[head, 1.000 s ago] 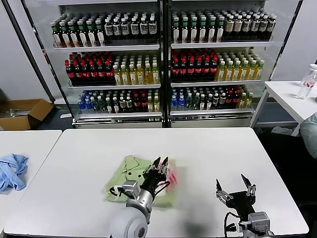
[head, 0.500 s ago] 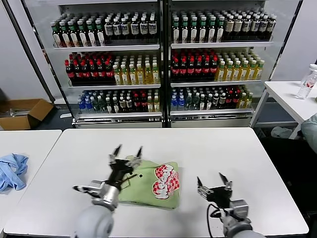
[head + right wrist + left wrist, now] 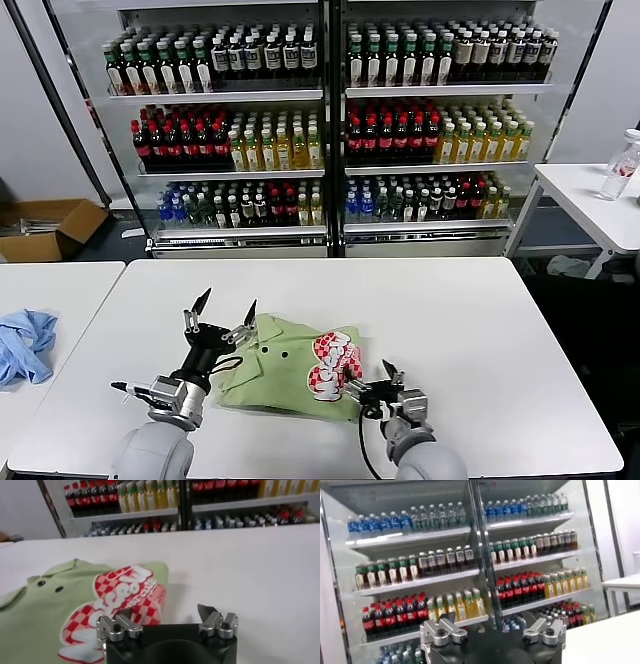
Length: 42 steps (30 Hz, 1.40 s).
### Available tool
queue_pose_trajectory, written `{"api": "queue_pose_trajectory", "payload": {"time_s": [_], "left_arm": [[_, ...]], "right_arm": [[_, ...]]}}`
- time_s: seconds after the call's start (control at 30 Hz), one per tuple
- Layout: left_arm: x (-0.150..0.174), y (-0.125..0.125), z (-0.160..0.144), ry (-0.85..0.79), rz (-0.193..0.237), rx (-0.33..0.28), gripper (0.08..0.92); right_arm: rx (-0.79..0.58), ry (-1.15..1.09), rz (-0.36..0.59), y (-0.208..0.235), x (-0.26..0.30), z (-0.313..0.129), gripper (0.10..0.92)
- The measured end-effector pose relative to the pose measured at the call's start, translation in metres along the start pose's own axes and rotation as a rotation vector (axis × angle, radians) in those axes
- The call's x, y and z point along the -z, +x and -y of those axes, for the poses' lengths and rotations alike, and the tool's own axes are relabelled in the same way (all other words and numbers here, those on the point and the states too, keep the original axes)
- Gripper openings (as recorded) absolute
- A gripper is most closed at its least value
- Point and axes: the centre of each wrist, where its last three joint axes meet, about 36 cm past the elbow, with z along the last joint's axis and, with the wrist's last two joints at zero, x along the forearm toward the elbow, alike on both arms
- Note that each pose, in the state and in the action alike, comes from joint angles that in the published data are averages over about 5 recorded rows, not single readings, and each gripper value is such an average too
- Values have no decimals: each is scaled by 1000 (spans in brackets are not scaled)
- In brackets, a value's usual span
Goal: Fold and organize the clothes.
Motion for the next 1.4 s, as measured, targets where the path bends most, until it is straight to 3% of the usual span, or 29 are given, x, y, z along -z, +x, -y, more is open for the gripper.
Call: {"api": "queue_pose_trajectory", "payload": {"time_s": [0.2,0.6,0.93,1.23,1.4], "left_arm": [[-7,3,-8,-28,-15,4,823],[-14,4,-15,-24,-18,13,823],[-22,1,-15,-27,30,5,823],[-29,-5,-8,-115,82,20,823],[-33,-13,-2,-148,109,18,823]], "right_arm": [[45,-32,-17,-14,-3,-8,771],[89,-75,-7,-25,-4,-14,429],[66,-8,55,-12,17,5,143],[-5,115,82,3,38,65,124],[-46,185,104,-8,40,88,181]]}}
